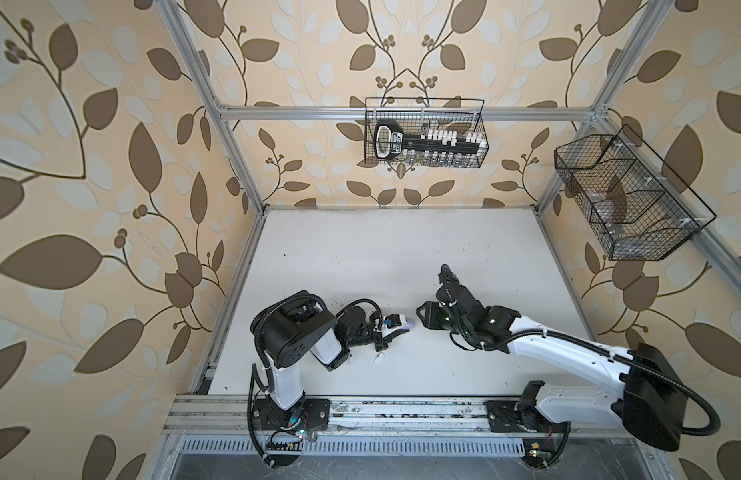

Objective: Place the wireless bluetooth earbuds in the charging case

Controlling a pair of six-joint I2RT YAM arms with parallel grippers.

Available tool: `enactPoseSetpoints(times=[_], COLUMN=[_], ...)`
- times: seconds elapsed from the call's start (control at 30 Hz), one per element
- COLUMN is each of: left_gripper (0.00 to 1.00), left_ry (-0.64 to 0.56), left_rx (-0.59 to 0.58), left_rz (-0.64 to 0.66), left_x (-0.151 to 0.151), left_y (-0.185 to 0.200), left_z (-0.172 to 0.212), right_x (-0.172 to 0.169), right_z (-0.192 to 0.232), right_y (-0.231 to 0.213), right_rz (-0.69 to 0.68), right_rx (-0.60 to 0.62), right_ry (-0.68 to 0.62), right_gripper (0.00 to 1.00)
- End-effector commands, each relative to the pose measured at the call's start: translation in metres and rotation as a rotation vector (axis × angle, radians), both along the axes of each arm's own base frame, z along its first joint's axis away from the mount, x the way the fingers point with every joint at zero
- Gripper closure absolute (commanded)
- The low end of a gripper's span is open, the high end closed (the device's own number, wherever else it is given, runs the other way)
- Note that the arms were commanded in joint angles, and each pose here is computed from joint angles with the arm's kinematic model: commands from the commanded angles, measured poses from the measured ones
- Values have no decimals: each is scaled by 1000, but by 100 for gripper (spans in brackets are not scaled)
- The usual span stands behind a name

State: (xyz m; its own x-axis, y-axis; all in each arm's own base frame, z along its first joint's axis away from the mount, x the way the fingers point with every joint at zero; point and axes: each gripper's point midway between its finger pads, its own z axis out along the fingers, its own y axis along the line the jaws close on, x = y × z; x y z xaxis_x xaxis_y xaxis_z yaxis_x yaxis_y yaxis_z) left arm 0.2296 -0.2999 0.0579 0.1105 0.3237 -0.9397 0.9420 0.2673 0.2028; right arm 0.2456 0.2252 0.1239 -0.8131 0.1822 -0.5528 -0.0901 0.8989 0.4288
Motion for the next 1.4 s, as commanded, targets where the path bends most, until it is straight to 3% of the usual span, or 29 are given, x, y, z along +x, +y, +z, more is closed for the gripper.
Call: enactPoseSetpoints(times=[0.0,0.27,0.57,0.77,1.1,1.37], left_gripper=[92,92,92,93,94,94], left_ry=[4,191,489,628,863,1025], left_rx=[-48,-28,-36,-70,-123,-102], left_rz=[13,56,62,123,236,365], left_x=[10,30,56,83,117,146], left_y=[-9,-25,-61,-82,-105,-112], left_z=[24,39,75,83,69,35], right_x=[-10,-32,-58,-67,-78,-81], right_z=[-12,-28,-26,-19,-23,-18], right_y=[-41,-100,-86,-81,-50,-52], right_rz=[-68,-125,55,84,214,205], right_rx=[-96,-192,-54,-35,-119,-140], right_ry=[-4,-76,-220,-275,-306,-311], right_gripper=[50,45,37,35,33,33])
